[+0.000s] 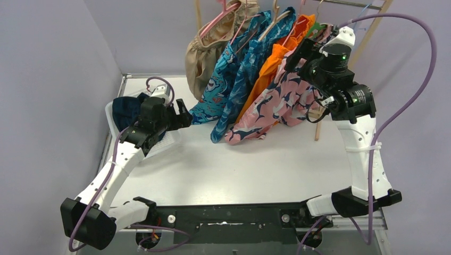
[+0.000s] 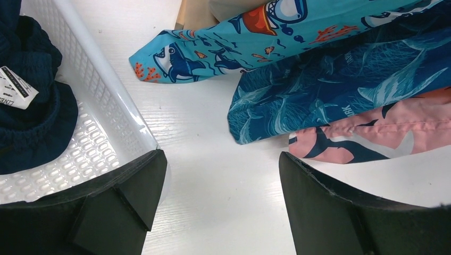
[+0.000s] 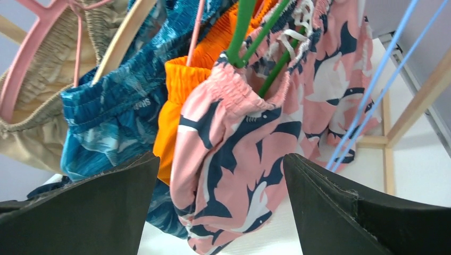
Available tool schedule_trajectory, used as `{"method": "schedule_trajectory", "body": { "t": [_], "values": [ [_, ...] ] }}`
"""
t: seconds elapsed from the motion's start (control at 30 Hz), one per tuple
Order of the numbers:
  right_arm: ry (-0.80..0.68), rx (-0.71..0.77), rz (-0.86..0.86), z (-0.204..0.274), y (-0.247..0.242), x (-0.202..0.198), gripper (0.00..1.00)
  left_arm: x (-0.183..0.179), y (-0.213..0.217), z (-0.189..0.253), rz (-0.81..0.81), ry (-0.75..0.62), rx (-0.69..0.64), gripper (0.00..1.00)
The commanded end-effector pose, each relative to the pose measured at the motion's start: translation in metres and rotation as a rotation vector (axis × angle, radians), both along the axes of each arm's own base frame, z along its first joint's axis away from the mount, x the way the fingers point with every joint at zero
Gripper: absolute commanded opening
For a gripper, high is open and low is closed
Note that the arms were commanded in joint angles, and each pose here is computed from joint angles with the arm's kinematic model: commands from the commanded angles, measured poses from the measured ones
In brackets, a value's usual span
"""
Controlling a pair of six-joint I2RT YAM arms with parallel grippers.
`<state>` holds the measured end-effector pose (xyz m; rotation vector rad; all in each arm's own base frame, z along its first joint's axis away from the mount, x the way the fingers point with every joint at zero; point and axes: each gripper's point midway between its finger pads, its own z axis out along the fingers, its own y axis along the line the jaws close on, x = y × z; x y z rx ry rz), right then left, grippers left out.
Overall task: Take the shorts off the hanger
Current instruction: Pick up the hanger from the clothes rod.
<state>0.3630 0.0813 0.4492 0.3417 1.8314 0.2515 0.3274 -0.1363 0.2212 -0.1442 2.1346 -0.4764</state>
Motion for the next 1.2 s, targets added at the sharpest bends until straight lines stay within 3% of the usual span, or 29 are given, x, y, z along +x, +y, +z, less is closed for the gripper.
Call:
{"method": "schedule_trajectory", "body": {
  "t": [0.0, 0.27, 0.57, 0.7, 0.9, 1.1, 1.17],
  "values": [
    [-0.086, 0.022, 0.039, 0.031, 0.01, 0.012, 0.9, 0.002, -0.005, 0.012, -0.023, -0.038, -0.027, 0.78],
    [-0.044, -0.061, -0.158, 0.025, -0.019, 0.038, 0.88, -0.001, 0.0, 0.013, -0.007, -0.031, -0.016, 0.78],
    [-0.034, -0.145, -0.219, 0.019, -0.028, 0.066, 0.79, -0.002, -0.002, 0.012, -0.013, -0.025, -0.02, 0.78],
    [-0.055, -0.152, -0.228, 0.024, -0.035, 0.071, 0.67, -0.002, -0.001, 0.011, -0.012, -0.023, -0.02, 0.78],
    [-0.028, -0.133, -0.18, 0.014, -0.039, 0.088, 0.65, -0.004, -0.002, 0.011, -0.018, -0.02, -0.025, 0.78],
    [-0.021, -0.129, -0.143, 0.008, -0.035, 0.098, 0.51, -0.005, -0.004, 0.008, -0.028, -0.009, -0.029, 0.78],
    [-0.015, -0.143, -0.149, 0.006, -0.036, 0.099, 0.41, -0.005, -0.004, 0.008, -0.027, -0.006, -0.03, 0.78]
  ]
}}
